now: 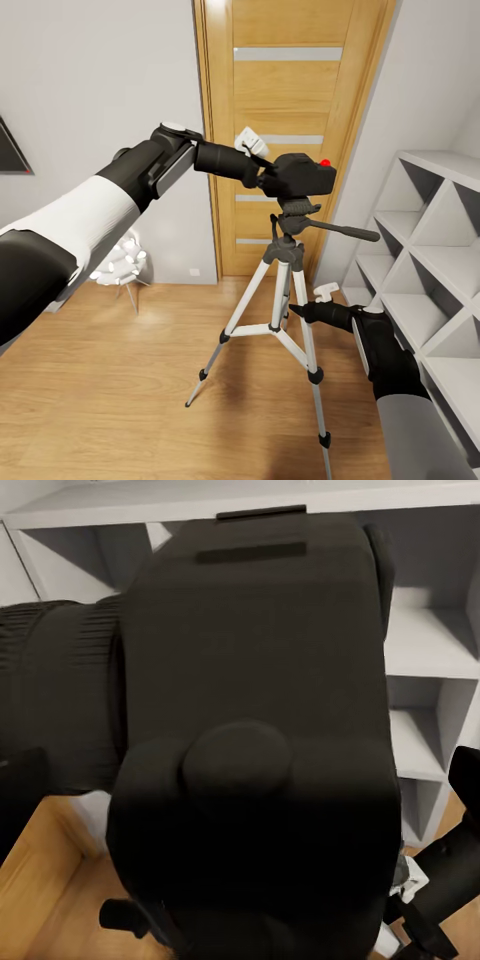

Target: Attach the digital camera to the camera tripod in the bedroom.

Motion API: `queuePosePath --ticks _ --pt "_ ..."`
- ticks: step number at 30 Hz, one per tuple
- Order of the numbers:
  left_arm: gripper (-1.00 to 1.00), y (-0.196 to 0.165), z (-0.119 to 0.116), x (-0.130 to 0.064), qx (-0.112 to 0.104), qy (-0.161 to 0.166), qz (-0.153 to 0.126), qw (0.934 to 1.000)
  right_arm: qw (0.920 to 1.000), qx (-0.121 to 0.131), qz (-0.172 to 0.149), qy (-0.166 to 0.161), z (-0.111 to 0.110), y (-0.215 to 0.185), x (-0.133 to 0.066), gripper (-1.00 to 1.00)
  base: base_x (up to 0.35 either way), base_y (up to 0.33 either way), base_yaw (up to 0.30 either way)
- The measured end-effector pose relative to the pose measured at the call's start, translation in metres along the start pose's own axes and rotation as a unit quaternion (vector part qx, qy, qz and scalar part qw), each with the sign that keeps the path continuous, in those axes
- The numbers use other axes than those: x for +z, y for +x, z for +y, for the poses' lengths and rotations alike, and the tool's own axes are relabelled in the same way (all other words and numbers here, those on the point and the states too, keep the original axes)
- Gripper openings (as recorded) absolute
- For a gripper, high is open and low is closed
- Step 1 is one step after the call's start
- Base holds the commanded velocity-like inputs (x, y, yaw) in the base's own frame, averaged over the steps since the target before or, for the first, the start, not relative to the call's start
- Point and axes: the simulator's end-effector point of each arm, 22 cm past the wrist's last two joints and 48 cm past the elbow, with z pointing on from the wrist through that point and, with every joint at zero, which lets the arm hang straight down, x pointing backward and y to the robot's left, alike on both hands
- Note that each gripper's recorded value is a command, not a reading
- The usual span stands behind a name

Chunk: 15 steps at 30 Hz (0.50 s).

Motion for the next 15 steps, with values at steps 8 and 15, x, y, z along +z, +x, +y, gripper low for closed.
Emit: queuePosePath --ticks 8,15 --pt "1.00 -0.006 0.021 -0.023 -0.017 -0.022 -0.025 0.9993 1.0000 0.000 0.000 0.000 0.000 0.000 0.000 -1.00 0.000 0.000 0.000" --pt "1.00 -0.043 0.059 -0.089 -0.057 -0.060 -0.122 0.9891 1.0000 0.000 0.000 0.000 0.000 0.000 0.000 -1.00 0.000 0.000 0.000"
